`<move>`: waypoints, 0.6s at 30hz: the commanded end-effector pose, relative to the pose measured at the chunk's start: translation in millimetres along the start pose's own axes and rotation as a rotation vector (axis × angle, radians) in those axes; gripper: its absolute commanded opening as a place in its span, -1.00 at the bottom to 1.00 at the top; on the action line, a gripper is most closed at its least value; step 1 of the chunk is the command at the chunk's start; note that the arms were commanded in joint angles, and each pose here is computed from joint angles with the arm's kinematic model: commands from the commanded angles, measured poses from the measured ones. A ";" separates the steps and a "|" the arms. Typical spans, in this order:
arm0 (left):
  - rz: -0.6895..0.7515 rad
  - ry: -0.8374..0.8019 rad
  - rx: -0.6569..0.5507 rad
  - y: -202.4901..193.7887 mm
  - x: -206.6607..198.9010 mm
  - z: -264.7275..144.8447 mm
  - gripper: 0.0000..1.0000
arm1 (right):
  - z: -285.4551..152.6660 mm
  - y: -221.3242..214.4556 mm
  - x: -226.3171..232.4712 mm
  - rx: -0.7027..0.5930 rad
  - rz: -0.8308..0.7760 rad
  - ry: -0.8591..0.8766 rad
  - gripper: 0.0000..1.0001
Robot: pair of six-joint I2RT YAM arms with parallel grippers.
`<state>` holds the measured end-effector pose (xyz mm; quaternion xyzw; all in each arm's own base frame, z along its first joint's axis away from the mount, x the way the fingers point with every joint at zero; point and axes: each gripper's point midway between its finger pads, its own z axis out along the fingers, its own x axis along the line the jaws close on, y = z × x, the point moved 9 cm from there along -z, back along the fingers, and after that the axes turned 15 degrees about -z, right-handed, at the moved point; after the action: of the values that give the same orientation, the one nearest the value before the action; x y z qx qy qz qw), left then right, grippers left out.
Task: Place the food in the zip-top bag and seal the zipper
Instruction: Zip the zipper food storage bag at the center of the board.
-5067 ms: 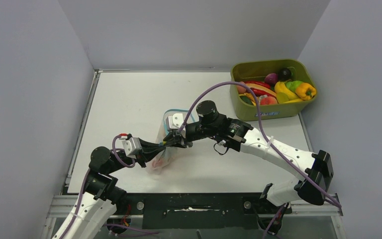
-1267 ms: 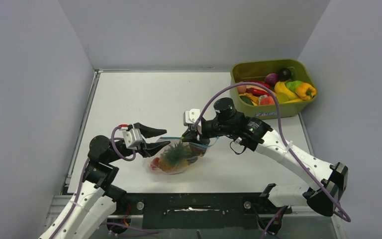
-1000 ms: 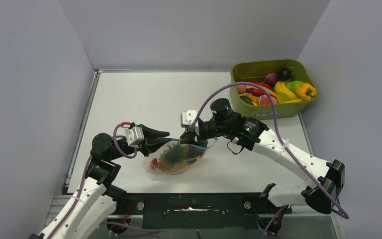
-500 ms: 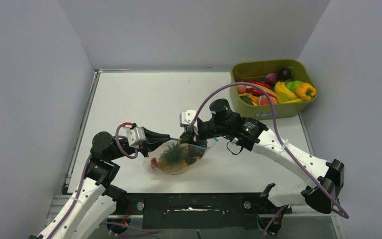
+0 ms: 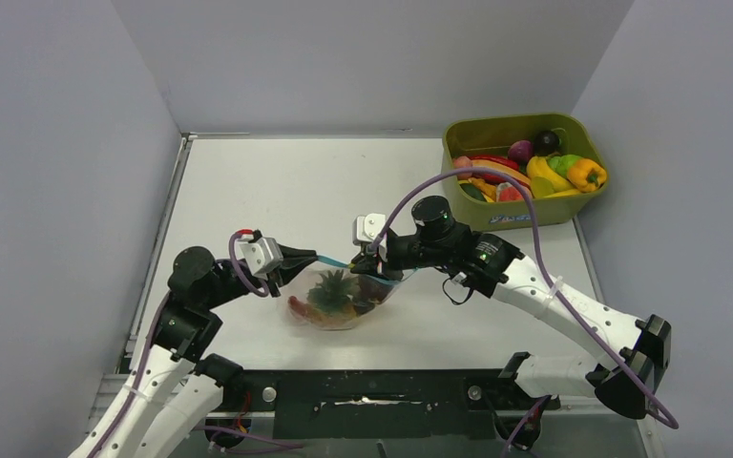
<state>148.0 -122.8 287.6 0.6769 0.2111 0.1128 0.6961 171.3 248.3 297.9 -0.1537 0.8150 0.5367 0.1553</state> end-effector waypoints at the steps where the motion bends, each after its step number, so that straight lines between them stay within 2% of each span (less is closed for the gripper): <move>1: 0.092 0.145 -0.025 22.2 7.6 -11.2 -1.00 | -16.7 -1.2 -1.3 0.059 0.013 -0.050 -1.00; 13: 0.084 0.325 -0.027 12.1 18.6 -22.6 -1.00 | -37.3 -12.0 6.7 0.117 0.056 -0.118 -1.00; 18: 0.075 0.326 -0.020 11.8 17.8 -23.4 -1.00 | -46.7 -15.3 8.5 0.146 0.078 -0.134 -1.00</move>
<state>147.6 -104.8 287.1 0.6698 0.2720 0.1856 0.6656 169.0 219.5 300.9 -0.1111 0.8283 0.5151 0.1904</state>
